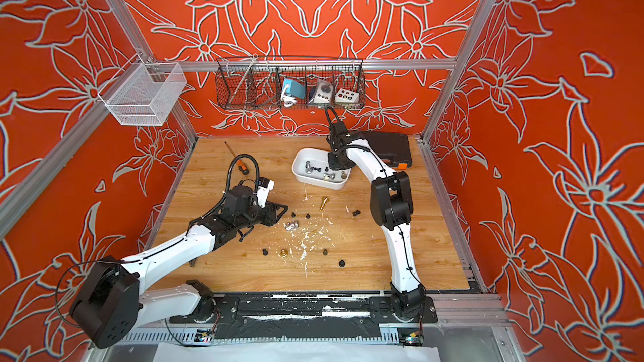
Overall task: Put the chess pieces into the storage box
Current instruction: Place the chess piece in the storage box.
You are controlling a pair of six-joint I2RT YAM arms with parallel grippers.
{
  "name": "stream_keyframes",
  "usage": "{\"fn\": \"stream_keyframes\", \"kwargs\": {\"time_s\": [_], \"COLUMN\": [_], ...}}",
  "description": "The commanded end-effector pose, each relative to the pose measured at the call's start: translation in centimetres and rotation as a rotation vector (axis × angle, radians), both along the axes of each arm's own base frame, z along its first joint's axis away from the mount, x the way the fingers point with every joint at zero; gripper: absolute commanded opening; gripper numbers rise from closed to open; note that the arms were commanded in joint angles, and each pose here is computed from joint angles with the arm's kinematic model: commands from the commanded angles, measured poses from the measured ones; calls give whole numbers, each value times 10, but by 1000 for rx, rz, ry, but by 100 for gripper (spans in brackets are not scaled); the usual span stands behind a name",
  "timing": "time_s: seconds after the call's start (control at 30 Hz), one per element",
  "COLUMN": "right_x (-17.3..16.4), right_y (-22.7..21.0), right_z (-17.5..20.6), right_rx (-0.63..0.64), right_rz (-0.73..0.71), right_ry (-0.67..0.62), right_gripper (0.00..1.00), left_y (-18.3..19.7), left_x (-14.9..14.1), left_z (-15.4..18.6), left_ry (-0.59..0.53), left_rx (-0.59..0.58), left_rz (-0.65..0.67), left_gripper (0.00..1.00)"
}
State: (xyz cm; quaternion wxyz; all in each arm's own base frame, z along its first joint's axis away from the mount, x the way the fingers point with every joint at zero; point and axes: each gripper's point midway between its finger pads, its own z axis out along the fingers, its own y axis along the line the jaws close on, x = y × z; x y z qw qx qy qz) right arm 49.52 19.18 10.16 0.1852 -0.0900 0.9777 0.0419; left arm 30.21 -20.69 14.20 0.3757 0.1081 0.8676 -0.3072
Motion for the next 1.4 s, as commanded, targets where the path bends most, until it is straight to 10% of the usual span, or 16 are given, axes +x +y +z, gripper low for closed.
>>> {"fn": "stream_keyframes", "kwargs": {"time_s": [0.0,1.37], "right_x": [-1,-27], "right_y": [-9,-1], "right_z": [-6,62], "right_rx": [-13,151], "right_rz": [-21,-1], "right_ry": [17,-78], "right_gripper": [19,22], "left_y": [-1,1], "left_x": [-3,-3], "left_z": [1,-9], "left_ry": [-8,17], "left_rx": [-2,28], "left_rz": [-11,-4], "left_gripper": [41,41]}}
